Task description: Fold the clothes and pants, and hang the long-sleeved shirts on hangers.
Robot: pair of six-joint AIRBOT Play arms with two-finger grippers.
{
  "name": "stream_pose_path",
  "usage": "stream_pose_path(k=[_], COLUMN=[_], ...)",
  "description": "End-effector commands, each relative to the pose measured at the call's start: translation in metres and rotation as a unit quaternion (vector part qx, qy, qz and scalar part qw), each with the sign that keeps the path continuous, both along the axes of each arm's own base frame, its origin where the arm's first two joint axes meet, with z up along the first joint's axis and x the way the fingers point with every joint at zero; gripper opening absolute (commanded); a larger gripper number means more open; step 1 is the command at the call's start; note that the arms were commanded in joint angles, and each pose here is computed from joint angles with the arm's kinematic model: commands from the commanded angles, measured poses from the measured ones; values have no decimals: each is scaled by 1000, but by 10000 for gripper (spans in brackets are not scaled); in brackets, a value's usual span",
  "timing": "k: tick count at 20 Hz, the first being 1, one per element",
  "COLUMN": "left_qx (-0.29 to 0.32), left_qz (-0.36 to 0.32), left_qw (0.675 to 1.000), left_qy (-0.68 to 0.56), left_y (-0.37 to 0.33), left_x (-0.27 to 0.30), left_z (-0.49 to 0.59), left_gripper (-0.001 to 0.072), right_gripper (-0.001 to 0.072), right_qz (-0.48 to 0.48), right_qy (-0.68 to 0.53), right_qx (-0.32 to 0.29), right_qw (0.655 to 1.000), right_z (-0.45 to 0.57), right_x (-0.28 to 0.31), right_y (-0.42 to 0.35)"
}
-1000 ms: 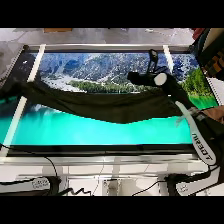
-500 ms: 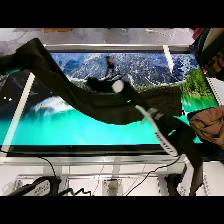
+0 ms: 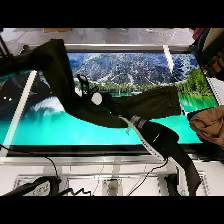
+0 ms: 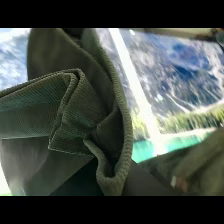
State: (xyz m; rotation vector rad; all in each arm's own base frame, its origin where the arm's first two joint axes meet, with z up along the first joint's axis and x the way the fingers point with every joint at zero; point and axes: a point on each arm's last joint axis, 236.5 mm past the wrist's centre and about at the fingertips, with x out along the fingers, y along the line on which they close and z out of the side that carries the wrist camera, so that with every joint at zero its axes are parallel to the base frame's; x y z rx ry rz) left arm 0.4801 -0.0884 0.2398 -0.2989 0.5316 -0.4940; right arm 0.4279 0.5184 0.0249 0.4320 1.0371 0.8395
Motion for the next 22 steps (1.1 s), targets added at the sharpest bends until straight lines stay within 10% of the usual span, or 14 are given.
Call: stream_pose_path(k=[1,6,9,10,15,22], left_qx=[-3,-6,7,10,38,113], left_qz=[-51,-174,-240,-252,-237,-37], left_qw=[998,976,957,953,950,952], left_qy=[39,130,164,171,199,281], left_y=[-46,-162,-198,-200,-158,34], left_x=[2,-34,-72,-79,-77,-41], left_z=[-33,-94,-107,-108,-119,-195], left_gripper=[16,35,671,710,708,698], right_gripper=[34,35,34,34,35,35], right_qz=[-25,-149,-213,-229,-246,-184], right_qy=[-3,26,47,52,70,42], right_qx=[-79,-119,-125,-126,-143,-169], right_qw=[997,981,968,964,956,967], right_z=[-2,41,62,66,67,65], right_x=[48,120,128,128,118,111], right_y=[-90,-286,-385,-409,-467,-446])
